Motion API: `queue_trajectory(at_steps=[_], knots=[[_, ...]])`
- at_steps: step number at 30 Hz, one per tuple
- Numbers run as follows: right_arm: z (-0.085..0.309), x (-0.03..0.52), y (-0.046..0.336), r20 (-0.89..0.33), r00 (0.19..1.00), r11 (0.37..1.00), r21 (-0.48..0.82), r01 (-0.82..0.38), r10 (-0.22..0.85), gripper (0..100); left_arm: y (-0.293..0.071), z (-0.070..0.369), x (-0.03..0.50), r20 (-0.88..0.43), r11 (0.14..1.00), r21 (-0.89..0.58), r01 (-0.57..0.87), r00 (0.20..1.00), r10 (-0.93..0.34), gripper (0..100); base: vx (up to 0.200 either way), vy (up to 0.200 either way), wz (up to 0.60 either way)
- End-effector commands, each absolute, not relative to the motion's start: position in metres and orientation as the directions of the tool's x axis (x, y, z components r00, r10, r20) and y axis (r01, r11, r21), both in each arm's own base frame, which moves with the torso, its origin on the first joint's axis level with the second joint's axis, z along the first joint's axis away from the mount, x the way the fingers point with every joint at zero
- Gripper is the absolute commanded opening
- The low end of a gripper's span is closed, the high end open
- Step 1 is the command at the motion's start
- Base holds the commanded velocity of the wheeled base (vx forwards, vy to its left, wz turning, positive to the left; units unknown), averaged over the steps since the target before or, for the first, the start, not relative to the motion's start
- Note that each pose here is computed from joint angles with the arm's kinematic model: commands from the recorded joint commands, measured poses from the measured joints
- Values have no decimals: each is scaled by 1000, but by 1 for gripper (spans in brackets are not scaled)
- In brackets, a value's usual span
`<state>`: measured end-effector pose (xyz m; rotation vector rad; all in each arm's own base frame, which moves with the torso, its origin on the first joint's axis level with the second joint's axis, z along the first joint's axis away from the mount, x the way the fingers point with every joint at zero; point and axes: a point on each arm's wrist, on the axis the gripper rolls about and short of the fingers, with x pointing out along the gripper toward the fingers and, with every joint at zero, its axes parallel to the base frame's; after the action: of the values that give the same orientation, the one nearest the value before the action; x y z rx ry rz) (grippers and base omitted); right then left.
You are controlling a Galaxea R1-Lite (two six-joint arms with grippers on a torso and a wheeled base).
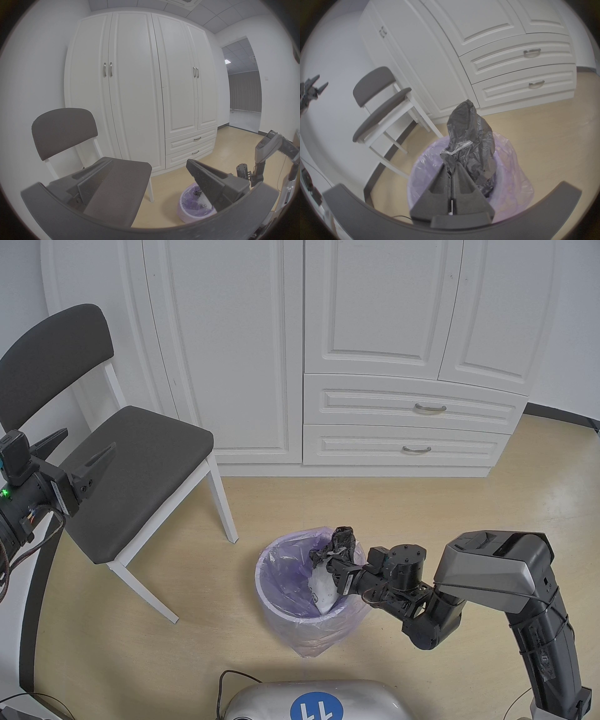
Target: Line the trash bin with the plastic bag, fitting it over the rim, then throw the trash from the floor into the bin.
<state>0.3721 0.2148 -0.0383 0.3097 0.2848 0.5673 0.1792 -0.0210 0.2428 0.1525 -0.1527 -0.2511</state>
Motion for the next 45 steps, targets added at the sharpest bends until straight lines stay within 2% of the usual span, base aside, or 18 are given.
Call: queue_trajectory(at_steps=[1,10,13,20,28,35,41,45], knots=[[-43,364,239,-157,776,750,428,-504,611,0,-21,242,180,128,957,168,236,957,-259,100,0,0,0],[-22,358,262,-87,747,698,442,-564,659,0,-22,241,183,119,957,167,239,958,-260,100,0,0,0],[-29,363,264,-85,748,698,442,-564,658,0,-24,240,184,115,954,168,248,956,-269,100,0,0,0],[-46,386,239,-112,750,707,447,-548,652,0,-27,239,184,109,950,165,266,952,-285,100,0,0,0],[-70,388,240,-231,730,738,439,-512,644,0,-27,239,183,110,949,166,270,951,-289,100,0,0,0],[-73,385,245,-237,723,737,430,-521,649,0,-33,238,177,115,940,168,298,941,-318,100,0,0,0],[-45,387,247,-173,738,724,430,-539,652,0,-33,237,180,107,940,166,299,942,-319,100,0,0,0],[-7,384,245,-109,747,709,427,-561,656,0,-33,238,179,112,940,166,297,942,-317,100,0,0,0]])
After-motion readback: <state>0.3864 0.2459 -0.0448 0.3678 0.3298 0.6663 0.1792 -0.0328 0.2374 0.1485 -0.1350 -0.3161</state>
